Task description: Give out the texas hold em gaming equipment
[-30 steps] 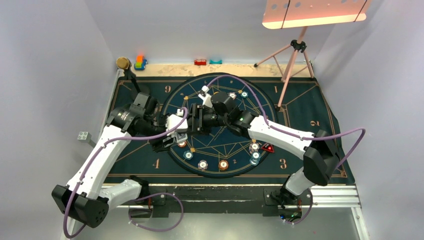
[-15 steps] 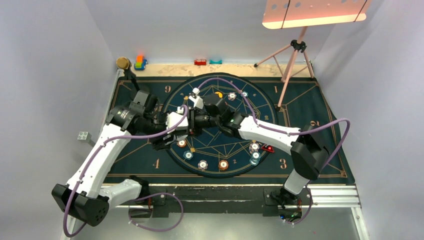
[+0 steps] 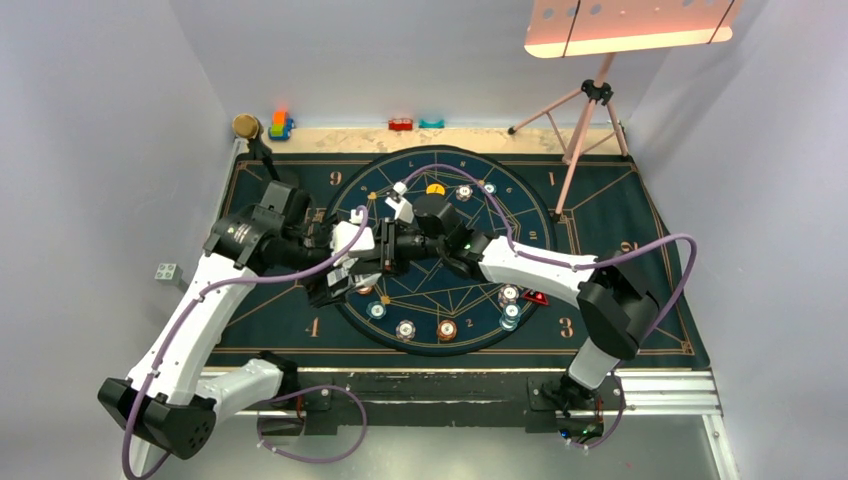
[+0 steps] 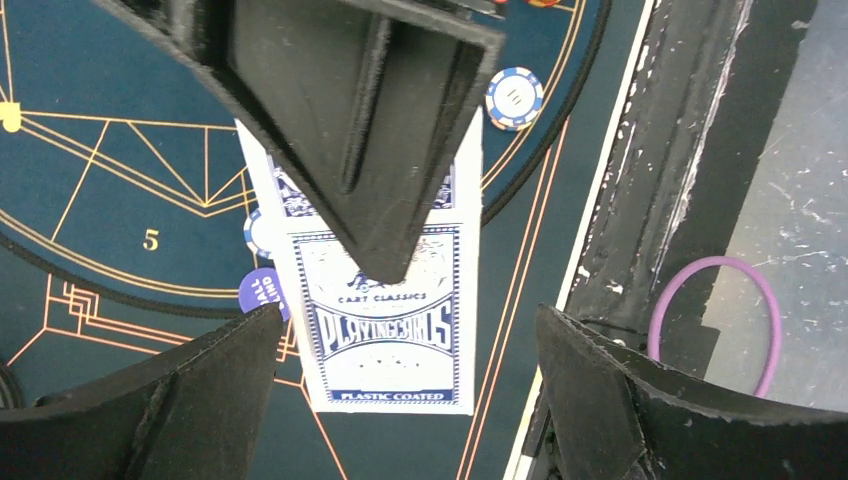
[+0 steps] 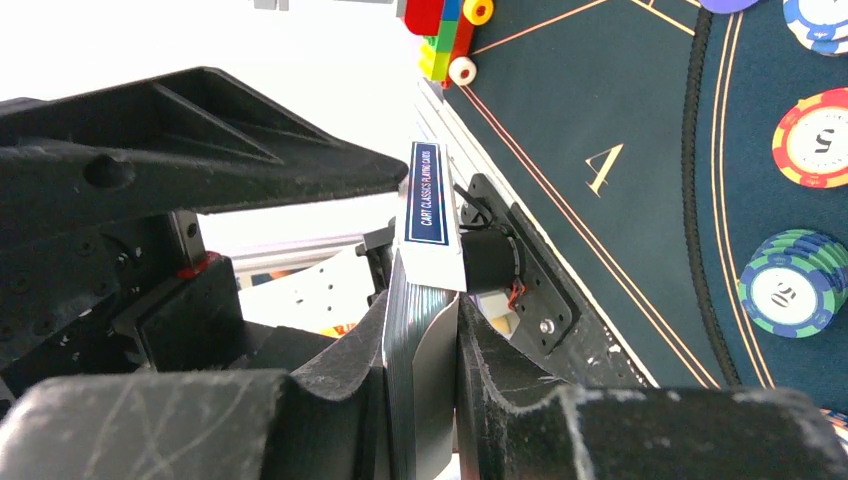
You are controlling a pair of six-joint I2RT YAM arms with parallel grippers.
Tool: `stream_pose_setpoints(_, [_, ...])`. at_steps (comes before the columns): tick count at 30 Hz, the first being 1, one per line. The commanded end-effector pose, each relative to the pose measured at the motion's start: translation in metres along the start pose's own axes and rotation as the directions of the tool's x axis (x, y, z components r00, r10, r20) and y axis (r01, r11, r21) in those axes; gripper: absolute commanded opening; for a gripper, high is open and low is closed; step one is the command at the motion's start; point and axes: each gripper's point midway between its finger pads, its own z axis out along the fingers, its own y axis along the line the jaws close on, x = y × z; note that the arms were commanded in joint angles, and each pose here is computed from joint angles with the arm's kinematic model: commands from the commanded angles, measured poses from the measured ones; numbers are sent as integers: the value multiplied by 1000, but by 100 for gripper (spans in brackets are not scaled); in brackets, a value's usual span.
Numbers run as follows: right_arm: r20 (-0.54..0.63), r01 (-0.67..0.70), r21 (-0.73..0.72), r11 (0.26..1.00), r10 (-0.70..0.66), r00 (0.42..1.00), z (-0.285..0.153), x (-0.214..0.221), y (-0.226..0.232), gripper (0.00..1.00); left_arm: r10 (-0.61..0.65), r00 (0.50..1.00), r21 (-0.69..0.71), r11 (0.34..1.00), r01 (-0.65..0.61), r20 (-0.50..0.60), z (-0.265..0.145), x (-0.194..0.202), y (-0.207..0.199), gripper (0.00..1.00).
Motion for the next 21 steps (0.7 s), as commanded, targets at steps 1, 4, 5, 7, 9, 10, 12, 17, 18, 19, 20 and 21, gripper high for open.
stream_pose_setpoints(1, [39,78,-130,988,-74,997,-16,-5,45,15,17,996,37,999,-21,93,-6,-19,-11,100])
stream_pose_setpoints(4, [48,83,-130,988,-77,996,-20,-5,45,15,47,992,34,998,-52,120,-3,-17,-15,100])
stream_pose_setpoints(5, [50,89,-129,988,-83,995,-22,-4,44,15,54,989,17,998,-57,138,-2,-17,-14,100])
stream_pose_setpoints(7, [54,98,-126,987,-92,994,-26,-3,43,15,48,986,-3,999,-49,161,-1,-19,-12,100])
stream_pose_setpoints(9, [58,105,-133,985,-98,993,-29,-3,43,15,24,984,23,999,-29,177,-1,-21,-13,100])
stream_pose_setpoints(10, [59,107,-137,985,-100,993,-31,-2,43,15,24,983,33,999,-31,184,0,-21,-14,100])
stream_pose_setpoints(12, [66,115,-141,983,-106,992,-36,-2,45,16,34,981,39,998,-42,192,1,-22,-15,100])
stream_pose_setpoints(17, [74,120,-150,981,-110,991,-39,-4,51,16,46,975,96,993,-69,217,2,-26,-23,98])
stream_pose_setpoints(18, [74,120,-154,981,-110,991,-39,-5,52,16,45,974,105,992,-70,222,2,-27,-24,98])
stream_pose_setpoints(19, [73,119,-156,981,-109,991,-39,-5,53,16,44,973,108,992,-70,228,3,-28,-25,97])
stream_pose_setpoints(20, [73,118,-160,980,-108,992,-40,-5,54,16,41,971,110,992,-68,235,3,-29,-25,97])
stream_pose_setpoints(21, [75,118,-163,979,-107,991,-40,-5,55,16,36,970,113,991,-65,242,4,-30,-25,96])
